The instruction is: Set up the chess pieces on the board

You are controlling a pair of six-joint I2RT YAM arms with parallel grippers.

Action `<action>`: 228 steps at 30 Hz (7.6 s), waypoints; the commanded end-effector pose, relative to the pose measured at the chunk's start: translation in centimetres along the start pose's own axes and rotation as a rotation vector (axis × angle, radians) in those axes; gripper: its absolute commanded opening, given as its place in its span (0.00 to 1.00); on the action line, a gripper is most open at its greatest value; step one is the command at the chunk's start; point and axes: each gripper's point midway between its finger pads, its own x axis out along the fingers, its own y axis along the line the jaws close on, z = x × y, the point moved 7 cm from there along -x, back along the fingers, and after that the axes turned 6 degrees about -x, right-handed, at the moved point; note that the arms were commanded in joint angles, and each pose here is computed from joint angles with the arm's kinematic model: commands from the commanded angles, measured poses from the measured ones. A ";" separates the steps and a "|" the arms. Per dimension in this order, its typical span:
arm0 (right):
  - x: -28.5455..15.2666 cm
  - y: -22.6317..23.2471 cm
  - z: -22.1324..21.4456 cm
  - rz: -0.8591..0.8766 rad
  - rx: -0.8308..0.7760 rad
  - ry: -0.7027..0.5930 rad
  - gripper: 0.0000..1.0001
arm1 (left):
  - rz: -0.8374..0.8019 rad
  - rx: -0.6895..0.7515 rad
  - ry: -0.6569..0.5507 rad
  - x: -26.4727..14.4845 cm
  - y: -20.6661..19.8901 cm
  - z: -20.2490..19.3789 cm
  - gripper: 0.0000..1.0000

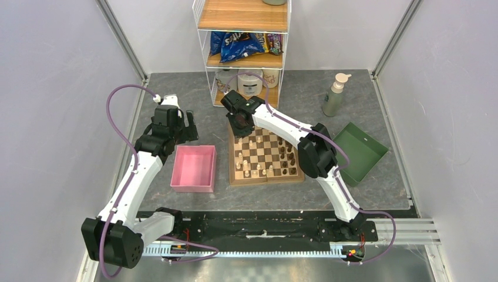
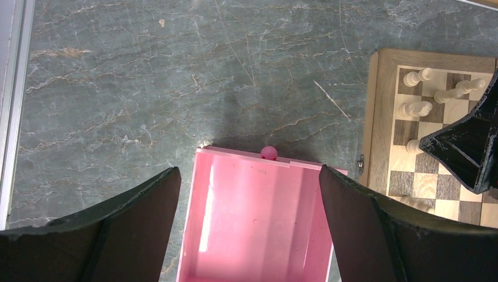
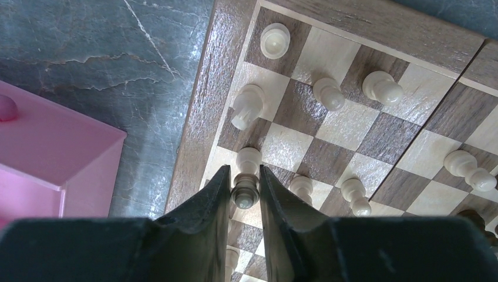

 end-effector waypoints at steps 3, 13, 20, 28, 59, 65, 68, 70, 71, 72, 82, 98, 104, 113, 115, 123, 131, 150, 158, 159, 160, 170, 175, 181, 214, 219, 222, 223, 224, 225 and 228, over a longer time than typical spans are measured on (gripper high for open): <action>-1.0 0.3 0.7 0.006 -0.016 -0.024 0.29 | -0.016 -0.040 -0.022 0.4 -0.3 0.5 0.95; -1.9 1.4 0.3 0.037 -0.036 -0.023 0.20 | -0.021 -0.037 -0.007 0.7 -0.4 0.3 0.95; -2.3 2.2 -1.0 0.044 -0.060 -0.003 0.20 | -0.020 -0.035 -0.006 0.7 -0.4 0.3 0.95; -2.6 2.8 -2.3 0.038 -0.077 0.018 0.19 | -0.023 -0.034 0.000 0.7 -0.4 0.3 0.95; -6.5 3.4 -0.4 0.021 -0.072 -0.108 0.55 | -0.048 -0.027 0.033 1.0 -0.7 0.0 0.95; -8.9 2.3 -1.5 -0.001 -0.019 -0.150 0.58 | -0.041 -0.027 0.033 1.0 -0.6 0.0 0.95; -9.4 2.1 -2.8 0.023 0.012 -0.135 0.59 | -0.043 -0.027 0.033 1.0 -0.7 0.0 0.94; -9.3 2.0 -3.8 0.030 0.021 -0.101 0.59 | -0.042 -0.027 0.033 1.0 -0.7 0.0 0.94; -9.2 2.0 -4.2 0.039 0.023 -0.083 0.59 | -0.040 -0.026 0.032 1.0 -0.6 0.0 0.94; -9.1 2.0 -4.7 0.041 0.021 -0.063 0.58 | -0.039 -0.027 0.031 1.0 -0.6 0.0 0.94; -7.1 3.5 -7.2 0.063 -0.005 0.032 0.51 | -0.037 -0.026 0.036 1.1 -0.6 -0.1 0.94; -5.3 3.0 -8.8 0.001 -0.019 0.108 0.40 | -0.041 -0.025 0.039 1.1 -0.7 -0.1 0.94; -5.2 3.1 -8.5 0.007 -0.030 0.103 0.26 | -0.043 -0.025 0.042 1.2 -0.7 -0.1 0.94; -8.6 2.3 -6.4 -0.039 -0.054 0.015 0.12 | -0.049 -0.023 0.044 1.1 -0.8 -0.1 0.94; -9.5 2.0 -5.7 -0.054 -0.058 -0.013 0.12 | -0.050 -0.024 0.043 1.1 -0.8 -0.1 0.94; -9.8 0.3 -2.2 -0.049 -0.008 -0.081 0.12 | -0.050 -0.026 0.037 1.0 -0.8 0.0 0.94; -7.2 1.0 0.6 0.015 0.020 -0.096 0.13 | -0.058 -0.027 0.039 0.9 -0.8 0.0 0.94; -2.3 2.0 0.1 0.035 0.022 -0.028 0.14 | -0.055 -0.027 0.032 0.8 -0.7 0.1 0.94; -1.8 2.3 0.0 0.056 0.027 -0.023 0.15 | -0.054 -0.027 0.038 0.9 -0.7 0.0 0.94; -1.7 2.3 0.0 0.055 0.027 -0.023 0.16 | -0.054 -0.027 0.038 1.0 -0.7 0.0 0.94; -1.6 2.3 -0.1 0.055 0.027 -0.021 0.16 | -0.054 -0.027 0.038 0.9 -0.7 0.0 0.94; -1.9 2.4 0.0 0.066 0.025 -0.024 0.27 | -0.063 -0.026 0.051 1.1 -0.9 -0.1 0.94; -3.9 2.3 1.1 0.071 0.021 -0.075 0.41 | -0.064 -0.025 0.054 1.1 -0.9 -0.2 0.94; -7.2 0.8 2.6 0.041 0.044 -0.160 0.48 | -0.065 -0.024 0.061 1.3 -0.9 -0.2 0.94; -8.6 -4.4 -13.0 -0.083 0.205 0.203 0.39 | -0.052 -0.024 0.073 1.6 -0.8 -0.4 0.94; -8.2 -4.4 -13.3 -0.080 0.200 0.210 0.34 | -0.053 -0.023 0.074 1.6 -0.8 -0.4 0.94; -8.0 -4.4 -13.3 -0.077 0.197 0.209 0.31 | -0.054 -0.022 0.074 1.6 -0.8 -0.4 0.94; -8.0 -4.3 -13.3 -0.075 0.194 0.212 0.29 | -0.054 -0.022 0.075 1.6 -0.8 -0.4 0.94; -7.9 -4.3 -13.2 -0.072 0.193 0.212 0.26 | -0.056 -0.022 0.073 1.5 -0.9 -0.4 0.94; -7.9 -4.2 -13.2 -0.068 0.194 0.213 0.23 | -0.054 -0.023 0.073 1.5 -0.8 -0.4 0.94; -8.3 -4.1 -12.9 -0.056 0.195 0.199 0.13 | -0.054 -0.022 0.073 1.5 -0.8 -0.4 0.94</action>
